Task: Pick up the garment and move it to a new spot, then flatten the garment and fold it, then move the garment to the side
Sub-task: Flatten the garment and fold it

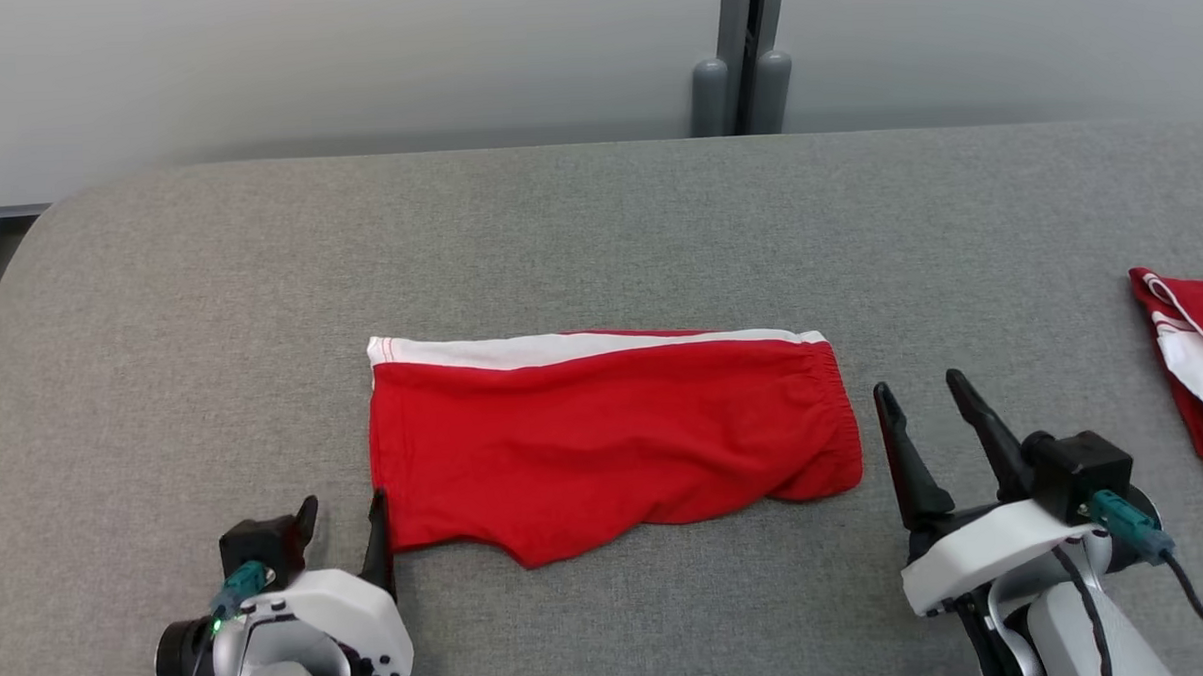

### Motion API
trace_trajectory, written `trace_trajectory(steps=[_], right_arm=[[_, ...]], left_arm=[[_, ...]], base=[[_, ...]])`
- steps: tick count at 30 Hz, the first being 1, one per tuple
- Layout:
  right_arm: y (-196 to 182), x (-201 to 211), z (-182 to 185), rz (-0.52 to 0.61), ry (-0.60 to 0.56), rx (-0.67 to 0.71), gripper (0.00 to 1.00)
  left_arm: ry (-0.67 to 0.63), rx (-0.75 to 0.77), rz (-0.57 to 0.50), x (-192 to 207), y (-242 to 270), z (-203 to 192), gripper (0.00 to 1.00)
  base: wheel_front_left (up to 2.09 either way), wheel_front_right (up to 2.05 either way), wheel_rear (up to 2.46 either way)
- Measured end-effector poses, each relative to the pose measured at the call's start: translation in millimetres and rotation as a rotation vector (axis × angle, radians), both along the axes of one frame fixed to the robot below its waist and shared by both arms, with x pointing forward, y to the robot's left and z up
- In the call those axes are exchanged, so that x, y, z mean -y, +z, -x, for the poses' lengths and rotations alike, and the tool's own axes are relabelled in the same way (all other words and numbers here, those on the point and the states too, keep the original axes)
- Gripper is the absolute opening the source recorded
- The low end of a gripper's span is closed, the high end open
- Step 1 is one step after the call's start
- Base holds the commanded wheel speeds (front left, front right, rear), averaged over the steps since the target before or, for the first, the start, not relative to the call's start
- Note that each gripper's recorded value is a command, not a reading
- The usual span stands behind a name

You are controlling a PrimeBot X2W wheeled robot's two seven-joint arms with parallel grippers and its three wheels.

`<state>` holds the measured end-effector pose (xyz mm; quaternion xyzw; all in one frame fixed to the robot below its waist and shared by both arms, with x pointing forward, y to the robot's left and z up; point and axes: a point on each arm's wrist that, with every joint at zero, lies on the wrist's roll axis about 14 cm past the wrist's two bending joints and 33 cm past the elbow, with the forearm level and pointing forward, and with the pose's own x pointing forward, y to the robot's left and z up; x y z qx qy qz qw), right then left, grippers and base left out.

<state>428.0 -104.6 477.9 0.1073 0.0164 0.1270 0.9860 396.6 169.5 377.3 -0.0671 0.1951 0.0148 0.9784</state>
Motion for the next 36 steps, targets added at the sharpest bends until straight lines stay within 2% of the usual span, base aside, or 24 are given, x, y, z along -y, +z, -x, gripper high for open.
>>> trace_trajectory(steps=[5, 11, 13, 17, 25, 31, 36], right_arm=[[-22, -12, 9, 0.078, 0.052, -0.052, 1.00], [-52, -11, 23, 0.081, 0.055, -0.150, 1.00], [-56, -13, 27, 0.048, 0.052, -0.170, 1.00], [-52, -10, 27, -0.114, 0.000, -0.192, 1.00], [-32, -17, 10, -0.170, 0.011, -0.148, 1.00], [-44, -27, -3, -0.148, 0.037, -0.195, 1.00], [-69, -33, -9, -0.052, 0.072, -0.261, 1.00]], left_arm=[[0.031, 0.022, 0.002, -9, 1, 18, 1.00], [0.047, 0.016, 0.012, -14, -2, 31, 1.00], [0.050, 0.011, 0.012, -14, -4, 35, 1.00], [0.045, 0.024, 0.017, -13, -1, 34, 1.00], [0.019, 0.019, 0.012, -8, -3, 33, 1.00], [0.011, -0.012, 0.020, -6, -12, 36, 1.00], [0.026, -0.036, 0.029, -9, -20, 37, 1.00]], base=[[0.00, 0.00, 0.00], [0.00, 0.00, 0.00], [0.00, 0.00, 0.00], [0.00, 0.00, 0.00], [0.00, 0.00, 0.00], [0.00, 0.00, 0.00], [0.00, 0.00, 0.00]])
